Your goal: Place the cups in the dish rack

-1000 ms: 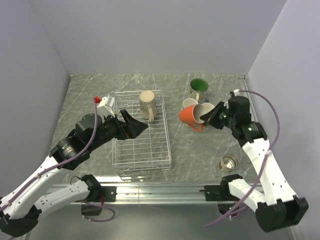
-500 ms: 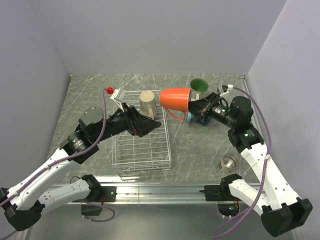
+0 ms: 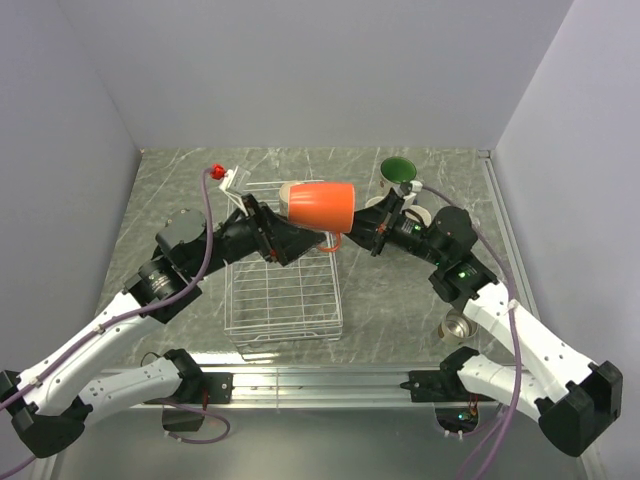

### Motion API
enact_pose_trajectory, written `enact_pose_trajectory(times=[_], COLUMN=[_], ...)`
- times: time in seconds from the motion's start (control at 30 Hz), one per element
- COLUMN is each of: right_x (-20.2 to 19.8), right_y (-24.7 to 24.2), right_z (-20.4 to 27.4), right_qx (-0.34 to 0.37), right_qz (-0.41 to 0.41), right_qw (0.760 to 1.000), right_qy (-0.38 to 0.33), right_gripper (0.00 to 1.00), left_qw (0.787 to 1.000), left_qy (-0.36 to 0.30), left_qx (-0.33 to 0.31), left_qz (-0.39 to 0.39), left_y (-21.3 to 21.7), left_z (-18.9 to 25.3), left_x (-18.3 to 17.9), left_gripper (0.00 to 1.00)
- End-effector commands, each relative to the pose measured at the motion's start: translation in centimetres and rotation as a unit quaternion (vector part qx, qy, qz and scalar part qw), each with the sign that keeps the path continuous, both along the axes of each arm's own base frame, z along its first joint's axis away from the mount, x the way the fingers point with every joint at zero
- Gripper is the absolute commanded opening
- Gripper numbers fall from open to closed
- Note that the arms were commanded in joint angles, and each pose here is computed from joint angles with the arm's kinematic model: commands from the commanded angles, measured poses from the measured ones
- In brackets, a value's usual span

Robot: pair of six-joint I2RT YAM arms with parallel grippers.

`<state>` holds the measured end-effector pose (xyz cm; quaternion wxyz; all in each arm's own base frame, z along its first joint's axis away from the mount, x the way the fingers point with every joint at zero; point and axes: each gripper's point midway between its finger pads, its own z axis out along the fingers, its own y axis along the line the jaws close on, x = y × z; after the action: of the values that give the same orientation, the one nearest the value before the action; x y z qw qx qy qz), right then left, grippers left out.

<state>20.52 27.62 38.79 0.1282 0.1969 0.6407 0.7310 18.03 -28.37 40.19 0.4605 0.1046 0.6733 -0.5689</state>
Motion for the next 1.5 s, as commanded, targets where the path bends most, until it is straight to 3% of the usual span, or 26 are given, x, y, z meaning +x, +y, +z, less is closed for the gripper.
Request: enact_pose_trajectory(times=[0.0,0.1,0.13,0.3,0.33,0.43,0.63,0.73,0.77,0.87,1.07,1.2,1.33,1.47], right_x=[-1.1,-1.2,-1.2,-1.1,-1.1,-0.9,-0.7,-0.6,-0.4,-0.1,0.1,-0.1,-1.6,-3.0], right_y=[0.1,1.0,1.1,2.3,2.5,2.9,3.5,3.7,3.6,2.7,-1.8,-5.6,-7.2,-8.2], right_z=[5.4,5.2,5.2,4.8,4.7,4.7,3.8,2.2,1.1,-1.6,-6.9,-9.7,-11.9,-12.1], right_qx=[0.076,0.084,0.093,0.142,0.147,0.154,0.138,0.099,0.074,0.004,-0.119,-0.173,-0.202,-0.206], right_qz=[0.008,0.015,0.016,0.03,0.034,0.042,0.045,0.037,0.033,0.017,-0.035,-0.073,-0.078,-0.089], right_qw=[0.996,0.995,0.995,0.989,0.988,0.987,0.989,0.994,0.997,1.0,0.992,0.982,0.976,0.974], right_qy=[-0.053,-0.045,-0.034,-0.012,-0.005,-0.004,-0.007,-0.012,0.0,0.007,0.021,0.023,0.036,0.033], right_gripper=[0.0,0.0,0.0,0.0,0.0,0.0,0.0,0.32,0.48,0.64,0.67,0.66,0.66,0.65], left_qw=[0.998,0.998,0.998,0.998,0.998,0.999,0.998,0.996,0.994,0.988,0.964,0.933,0.9,0.881], left_qy=[-0.045,-0.045,-0.045,-0.043,-0.043,-0.04,-0.041,-0.029,-0.027,-0.024,-0.001,0.027,0.071,0.103], left_qx=[-0.042,-0.044,-0.043,-0.044,-0.043,-0.037,-0.015,0.035,0.049,0.091,0.174,0.253,0.32,0.348], left_qz=[0.005,0.0,-0.005,-0.024,-0.022,-0.007,0.037,0.08,0.099,0.123,0.2,0.255,0.288,0.303], left_y=[0.3,0.1,0.0,-0.5,-0.4,0.1,1.5,2.6,3.1,4.3,7.0,8.4,10.2,12.4], left_z=[3.5,3.9,3.9,4.2,4.2,4.2,4.8,3.6,3.2,2.0,-1.8,-5.7,-10.0,-13.1], left_x=[-0.2,-0.2,-0.3,-0.7,-0.8,-0.5,0.2,1.4,1.9,2.2,4.2,6.7,10.2,13.2], left_gripper=[0.88,0.68,0.52,0.24,0.11,0.0,0.0,0.0,0.0,0.0,0.0,0.0,0.0,0.0])
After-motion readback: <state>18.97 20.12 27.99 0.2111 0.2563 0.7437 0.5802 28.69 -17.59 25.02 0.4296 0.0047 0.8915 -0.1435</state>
